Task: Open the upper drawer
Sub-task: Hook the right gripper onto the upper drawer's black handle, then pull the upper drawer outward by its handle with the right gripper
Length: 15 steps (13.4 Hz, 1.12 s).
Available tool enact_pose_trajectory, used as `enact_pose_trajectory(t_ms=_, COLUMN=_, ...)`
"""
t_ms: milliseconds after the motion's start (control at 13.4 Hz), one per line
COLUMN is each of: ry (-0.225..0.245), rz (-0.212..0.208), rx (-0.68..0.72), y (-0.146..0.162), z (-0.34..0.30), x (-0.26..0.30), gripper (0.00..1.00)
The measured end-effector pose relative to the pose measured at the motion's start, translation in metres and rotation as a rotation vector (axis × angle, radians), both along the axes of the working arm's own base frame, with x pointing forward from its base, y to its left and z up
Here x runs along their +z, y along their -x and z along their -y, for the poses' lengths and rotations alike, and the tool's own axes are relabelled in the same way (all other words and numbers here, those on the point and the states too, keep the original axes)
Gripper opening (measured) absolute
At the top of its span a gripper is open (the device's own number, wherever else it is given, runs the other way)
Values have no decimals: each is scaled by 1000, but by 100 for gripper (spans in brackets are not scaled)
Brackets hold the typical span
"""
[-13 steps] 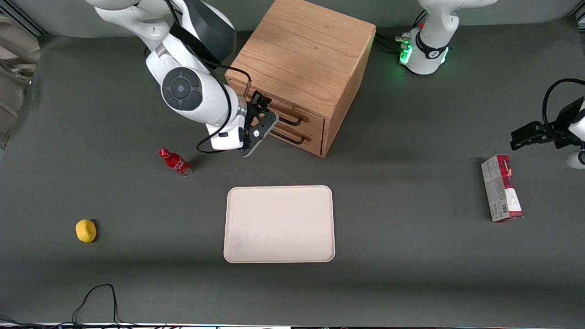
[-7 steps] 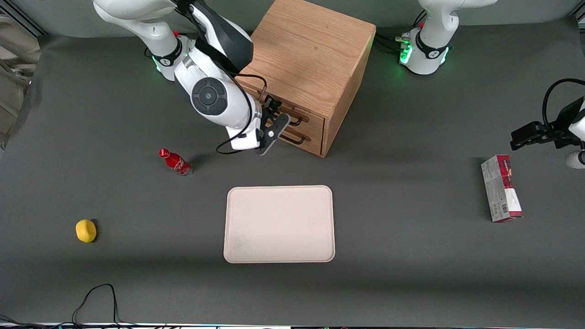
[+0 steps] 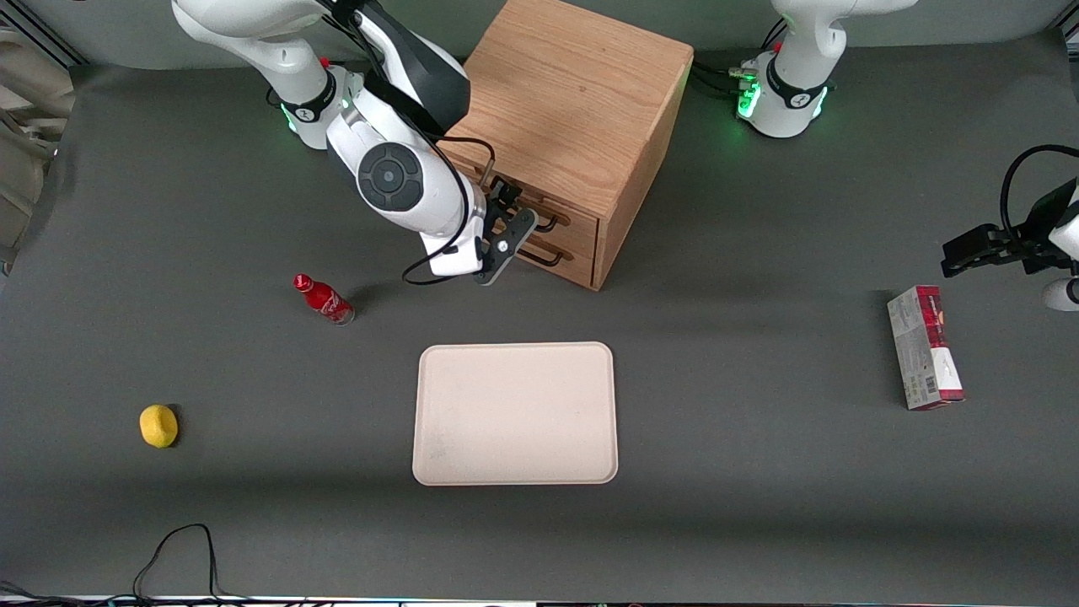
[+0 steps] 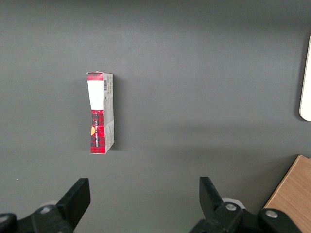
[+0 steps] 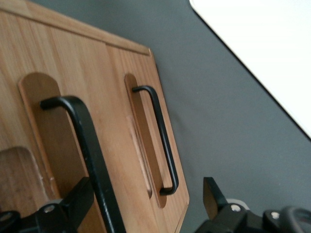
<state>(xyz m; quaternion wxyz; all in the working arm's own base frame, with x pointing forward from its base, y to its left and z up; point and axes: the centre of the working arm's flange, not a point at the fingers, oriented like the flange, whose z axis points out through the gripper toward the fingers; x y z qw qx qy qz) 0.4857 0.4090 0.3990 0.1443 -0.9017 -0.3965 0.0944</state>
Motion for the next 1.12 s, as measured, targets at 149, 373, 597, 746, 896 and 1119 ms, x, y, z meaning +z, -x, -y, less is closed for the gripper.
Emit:
enact_pose_trajectory(t_ms=149, ry=13, rz=54, rx=14, y=-6, z=2, x=0, gripper=100)
enact_pose_trajectory(t_ms=373, ry=45, rz=137, rx=31, y=-19, z=9, x=-5, gripper=100)
enact_pose_trajectory(t_ms=597, ry=66, rz=188, rx=32, y=-40, z=21, x=-9, gripper=100)
enact_pose_trajectory(t_ms=746, ry=65, rz=221, rx=48, y=-69, z=45, x=-6, gripper=100)
enact_pose_trajectory(t_ms=896, ry=67, rz=245, rx=48, y=-98, z=76, x=-4, gripper=100)
enact_pose_trajectory(t_ms=1119, ry=72, rz=235, rx=34, y=-117, z=91, x=0, gripper=100)
